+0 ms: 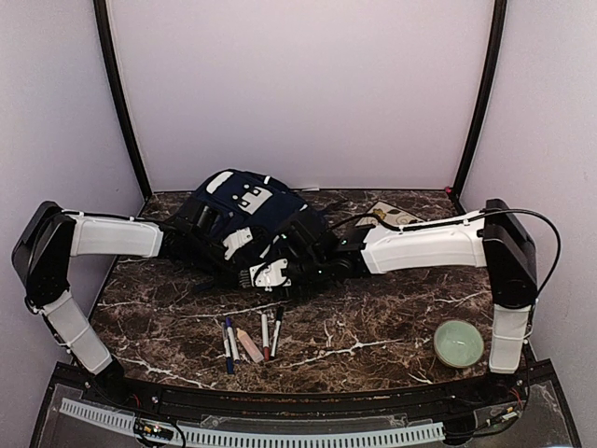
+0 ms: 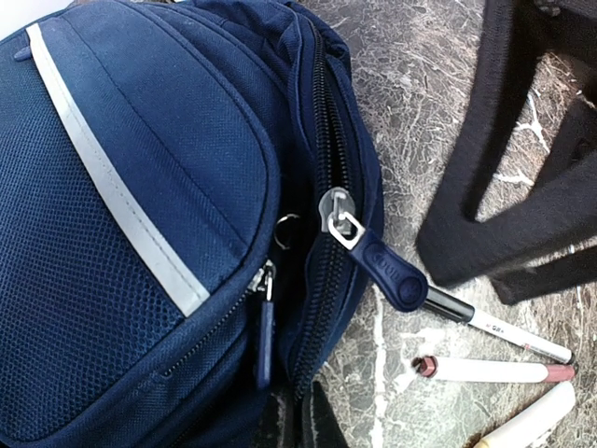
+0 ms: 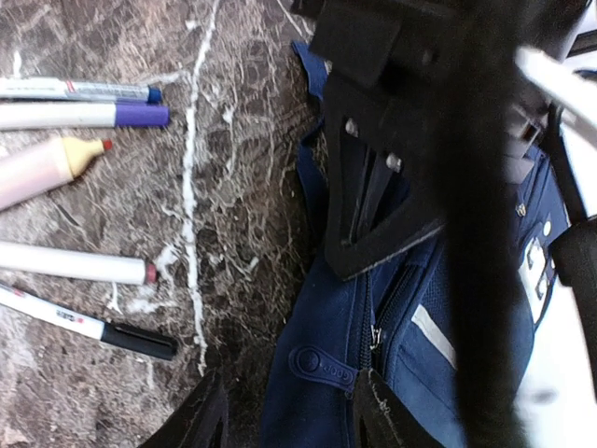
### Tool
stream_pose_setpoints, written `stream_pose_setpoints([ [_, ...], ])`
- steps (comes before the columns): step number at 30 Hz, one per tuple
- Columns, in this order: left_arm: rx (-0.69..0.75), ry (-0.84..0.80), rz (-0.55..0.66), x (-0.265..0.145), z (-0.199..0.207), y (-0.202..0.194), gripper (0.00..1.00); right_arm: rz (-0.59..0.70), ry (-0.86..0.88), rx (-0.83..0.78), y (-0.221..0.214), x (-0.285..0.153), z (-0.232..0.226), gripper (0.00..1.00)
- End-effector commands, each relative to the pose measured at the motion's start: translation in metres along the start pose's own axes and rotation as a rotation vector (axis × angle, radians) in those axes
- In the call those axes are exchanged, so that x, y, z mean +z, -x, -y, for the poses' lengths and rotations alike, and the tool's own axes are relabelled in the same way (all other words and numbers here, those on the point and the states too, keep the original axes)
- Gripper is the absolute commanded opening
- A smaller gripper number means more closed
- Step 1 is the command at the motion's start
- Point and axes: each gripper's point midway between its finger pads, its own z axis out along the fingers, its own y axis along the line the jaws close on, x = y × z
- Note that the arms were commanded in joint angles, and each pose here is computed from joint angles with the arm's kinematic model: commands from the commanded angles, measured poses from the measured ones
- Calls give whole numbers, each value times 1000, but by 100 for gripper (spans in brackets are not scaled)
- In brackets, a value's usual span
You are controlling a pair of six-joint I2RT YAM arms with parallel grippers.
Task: Pack the student bag
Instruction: Grab the largest pocket of the student bag.
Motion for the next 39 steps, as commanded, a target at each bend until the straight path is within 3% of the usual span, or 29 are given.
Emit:
stream_pose_setpoints([
  [1,32,-44,113,-13,5,38,0,-39,-44,-44,-7,14,-2,46],
  [10,30,-52,113,-12,5,38,0,-64,-100,-35,-9,27,4,43],
  [16,29,-55,109,-12,5,37,0,-70,-167,2,-9,28,16,33],
  [21,29,-56,107,-12,5,37,0,-96,-197,-24,-13,31,15,33],
  [27,30,-52,108,-13,4,37,0,-153,-261,-95,-18,35,11,42],
  [39,31,-44,103,-14,2,36,0,-152,-346,-16,-14,7,41,33],
])
